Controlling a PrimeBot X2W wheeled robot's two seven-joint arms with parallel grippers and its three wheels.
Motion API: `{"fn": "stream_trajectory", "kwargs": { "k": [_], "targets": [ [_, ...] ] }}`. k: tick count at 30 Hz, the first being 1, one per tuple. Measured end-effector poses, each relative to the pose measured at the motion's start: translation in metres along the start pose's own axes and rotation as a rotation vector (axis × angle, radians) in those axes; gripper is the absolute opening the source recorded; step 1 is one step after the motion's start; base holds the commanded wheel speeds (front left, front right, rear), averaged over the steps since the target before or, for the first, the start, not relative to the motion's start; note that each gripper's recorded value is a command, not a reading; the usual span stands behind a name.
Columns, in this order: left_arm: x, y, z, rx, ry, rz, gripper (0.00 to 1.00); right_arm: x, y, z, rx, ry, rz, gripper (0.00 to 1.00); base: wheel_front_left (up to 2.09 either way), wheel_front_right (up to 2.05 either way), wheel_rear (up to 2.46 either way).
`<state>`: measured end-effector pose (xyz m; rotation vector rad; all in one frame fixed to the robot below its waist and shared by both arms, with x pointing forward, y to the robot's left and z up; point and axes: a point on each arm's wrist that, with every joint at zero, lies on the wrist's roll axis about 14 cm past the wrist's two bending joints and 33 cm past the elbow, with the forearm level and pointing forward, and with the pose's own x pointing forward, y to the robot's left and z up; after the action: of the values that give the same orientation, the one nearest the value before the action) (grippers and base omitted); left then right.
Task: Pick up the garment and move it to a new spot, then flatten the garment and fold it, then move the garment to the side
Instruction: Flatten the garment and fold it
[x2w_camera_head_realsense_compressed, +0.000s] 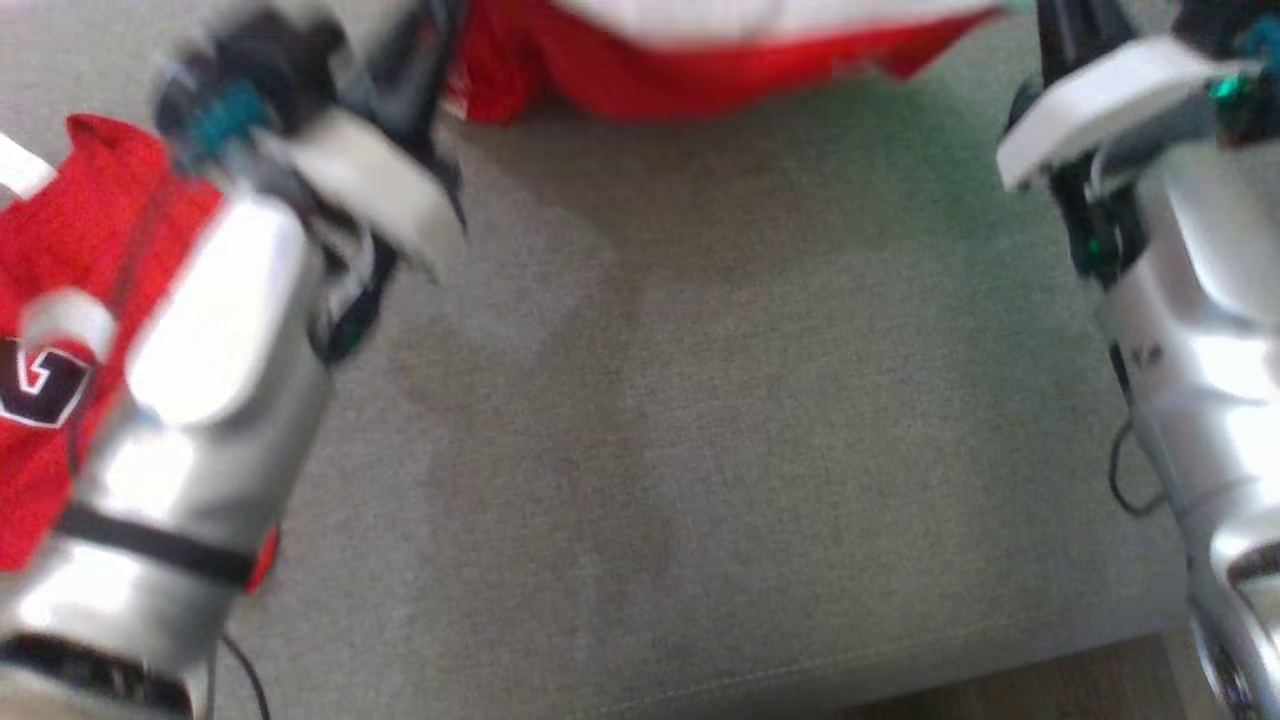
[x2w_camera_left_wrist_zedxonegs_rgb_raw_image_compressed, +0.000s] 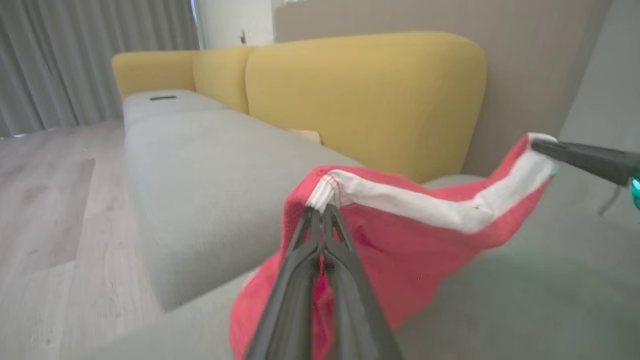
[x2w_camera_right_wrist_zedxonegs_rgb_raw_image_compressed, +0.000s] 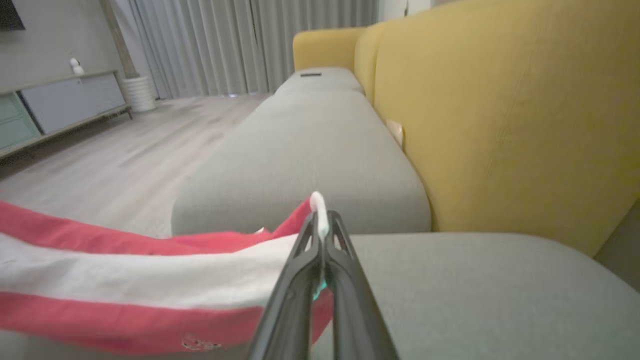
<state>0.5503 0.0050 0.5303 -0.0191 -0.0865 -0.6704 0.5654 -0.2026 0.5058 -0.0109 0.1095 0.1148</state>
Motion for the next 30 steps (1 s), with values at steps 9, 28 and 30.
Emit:
{"fn": "stream_trajectory", "kwargs": {
  "k": [9,28,30],
  "targets": [
    [-0.078,-0.061,-0.051,-0.023,0.155,-0.107,0.0,-0.066,-0.006,-0.057,-0.014,0.22,0.058,0.0,0.0,0.0,0.0],
    [-0.163,-0.13,-0.047,-0.067,0.176,-0.189,0.0,-0.196,-0.017,-0.09,0.042,0.438,0.103,0.0,0.0,0.0,0.0],
    [-0.169,-0.137,-0.043,-0.07,0.166,-0.197,0.0,-0.21,-0.017,-0.093,0.047,0.464,0.105,0.0,0.0,0.0,0.0]
  ]
}}
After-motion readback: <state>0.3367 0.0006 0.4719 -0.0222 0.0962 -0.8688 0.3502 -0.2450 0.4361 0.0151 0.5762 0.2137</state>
